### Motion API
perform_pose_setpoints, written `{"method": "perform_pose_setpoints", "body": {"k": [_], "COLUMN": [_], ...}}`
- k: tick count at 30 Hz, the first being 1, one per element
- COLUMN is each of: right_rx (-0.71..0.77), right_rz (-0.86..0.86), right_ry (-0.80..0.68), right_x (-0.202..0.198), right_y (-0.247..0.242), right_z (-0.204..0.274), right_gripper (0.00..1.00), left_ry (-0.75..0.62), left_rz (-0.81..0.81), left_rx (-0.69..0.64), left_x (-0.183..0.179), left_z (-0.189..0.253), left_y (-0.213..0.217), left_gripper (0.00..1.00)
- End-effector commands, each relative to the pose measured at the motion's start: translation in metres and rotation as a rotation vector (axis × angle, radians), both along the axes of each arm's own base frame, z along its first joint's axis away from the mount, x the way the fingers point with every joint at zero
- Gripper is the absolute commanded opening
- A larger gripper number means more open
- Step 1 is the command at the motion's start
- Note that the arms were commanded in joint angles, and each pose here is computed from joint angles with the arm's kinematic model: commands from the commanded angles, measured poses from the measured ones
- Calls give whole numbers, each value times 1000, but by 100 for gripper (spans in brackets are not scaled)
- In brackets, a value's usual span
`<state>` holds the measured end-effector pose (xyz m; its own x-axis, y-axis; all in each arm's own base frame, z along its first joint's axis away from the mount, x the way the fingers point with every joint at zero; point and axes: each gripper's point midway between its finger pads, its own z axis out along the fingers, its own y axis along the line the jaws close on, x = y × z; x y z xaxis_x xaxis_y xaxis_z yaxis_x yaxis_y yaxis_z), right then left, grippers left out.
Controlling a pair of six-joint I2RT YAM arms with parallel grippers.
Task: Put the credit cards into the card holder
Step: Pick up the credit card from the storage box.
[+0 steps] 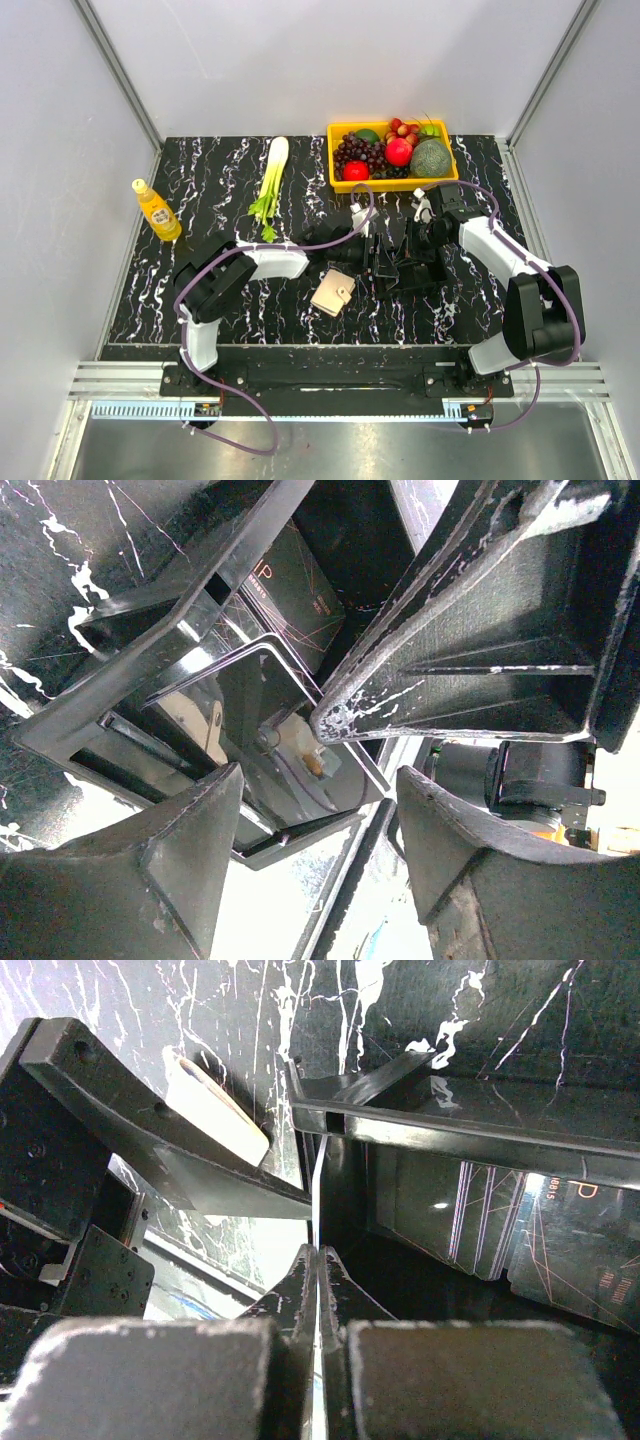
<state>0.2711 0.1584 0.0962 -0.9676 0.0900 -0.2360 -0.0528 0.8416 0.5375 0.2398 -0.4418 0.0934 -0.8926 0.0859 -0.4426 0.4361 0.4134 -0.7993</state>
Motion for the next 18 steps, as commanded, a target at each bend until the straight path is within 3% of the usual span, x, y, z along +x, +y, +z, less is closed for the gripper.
{"method": "perform_pose_setpoints", "body": {"k": [1,18], "right_rx": [-9,-1], "right_rz": [-15,-18], "right_ry": [-45,-65], "right_x": [13,14], "right_y": [2,3], "right_z": [8,15], "right_gripper": [0,0], "left_ry": [-54,-74], "left_rz": [12,29], "left_rx": [-45,-20], "left_x": [4,12], "left_z": [17,19], "left_y": [-3,-4], "left_gripper": [66,64]}}
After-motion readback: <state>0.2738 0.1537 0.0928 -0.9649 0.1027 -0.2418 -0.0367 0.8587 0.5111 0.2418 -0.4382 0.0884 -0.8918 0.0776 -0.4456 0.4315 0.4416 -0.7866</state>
